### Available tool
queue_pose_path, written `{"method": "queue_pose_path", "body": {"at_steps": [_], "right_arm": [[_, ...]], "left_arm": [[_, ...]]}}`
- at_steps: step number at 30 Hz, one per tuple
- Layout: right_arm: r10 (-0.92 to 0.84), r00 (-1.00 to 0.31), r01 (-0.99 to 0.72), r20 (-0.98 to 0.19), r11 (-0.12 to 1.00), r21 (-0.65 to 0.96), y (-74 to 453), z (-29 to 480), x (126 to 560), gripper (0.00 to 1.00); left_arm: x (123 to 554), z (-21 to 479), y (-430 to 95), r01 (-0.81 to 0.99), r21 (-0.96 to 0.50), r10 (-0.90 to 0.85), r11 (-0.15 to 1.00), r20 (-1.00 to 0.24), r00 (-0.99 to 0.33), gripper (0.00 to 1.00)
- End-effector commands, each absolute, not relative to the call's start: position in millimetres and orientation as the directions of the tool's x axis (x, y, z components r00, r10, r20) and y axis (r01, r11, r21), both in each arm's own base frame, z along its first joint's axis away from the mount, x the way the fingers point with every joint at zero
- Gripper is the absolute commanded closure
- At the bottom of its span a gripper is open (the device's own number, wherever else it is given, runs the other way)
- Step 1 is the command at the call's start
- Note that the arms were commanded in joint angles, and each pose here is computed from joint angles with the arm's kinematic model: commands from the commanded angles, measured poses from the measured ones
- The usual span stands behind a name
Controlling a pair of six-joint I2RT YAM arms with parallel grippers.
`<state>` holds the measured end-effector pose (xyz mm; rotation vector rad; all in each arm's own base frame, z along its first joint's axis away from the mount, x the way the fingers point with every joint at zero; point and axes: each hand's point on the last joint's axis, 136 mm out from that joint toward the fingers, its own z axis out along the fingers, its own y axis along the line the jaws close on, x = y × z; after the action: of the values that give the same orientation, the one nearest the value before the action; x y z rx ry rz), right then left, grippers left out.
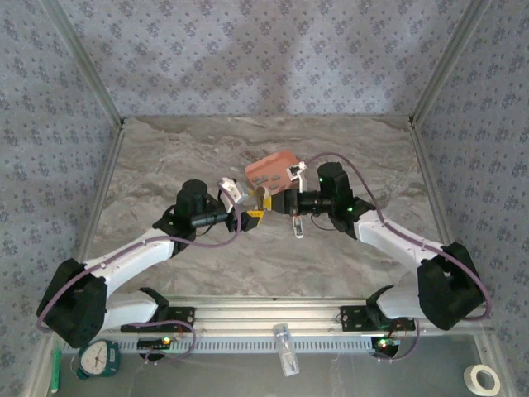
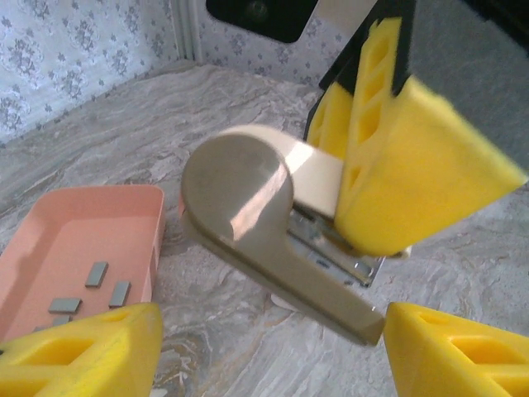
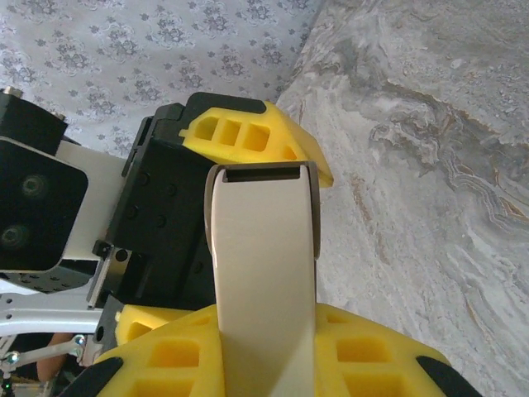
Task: Load the staples into the stapler
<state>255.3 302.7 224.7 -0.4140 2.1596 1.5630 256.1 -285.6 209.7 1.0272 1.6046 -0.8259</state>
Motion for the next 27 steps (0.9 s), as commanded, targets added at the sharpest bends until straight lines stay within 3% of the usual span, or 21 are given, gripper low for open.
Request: {"method": "queue_pose_path", "body": {"at_steps": [1, 10, 27], "right_arm": [[0.014, -0.857, -0.495, -0.516, 0.258, 0.83, 310.3, 242.3, 254.7, 1.0], [-0.003, -0.869, -0.479, -0.495, 0.258, 0.839, 305.4, 236.0, 246.2, 1.0], [-0.146, -0.915, -0.404, -0.377, 0.312, 0.86, 302.2, 203.1, 211.7, 1.0]], "left_arm": [[257.6, 219.8, -288.3, 0.915, -0.008, 0.194, 0.404, -0.977, -0.094, 0.31], [270.9, 212.3, -262.3, 0.859, 0.057, 0.266, 0.508, -0.959, -0.094, 0.41], [320.6, 228.8, -218.6, 0.74, 0.15, 0.314, 0.655, -0.946, -0.087, 0.35]]}}
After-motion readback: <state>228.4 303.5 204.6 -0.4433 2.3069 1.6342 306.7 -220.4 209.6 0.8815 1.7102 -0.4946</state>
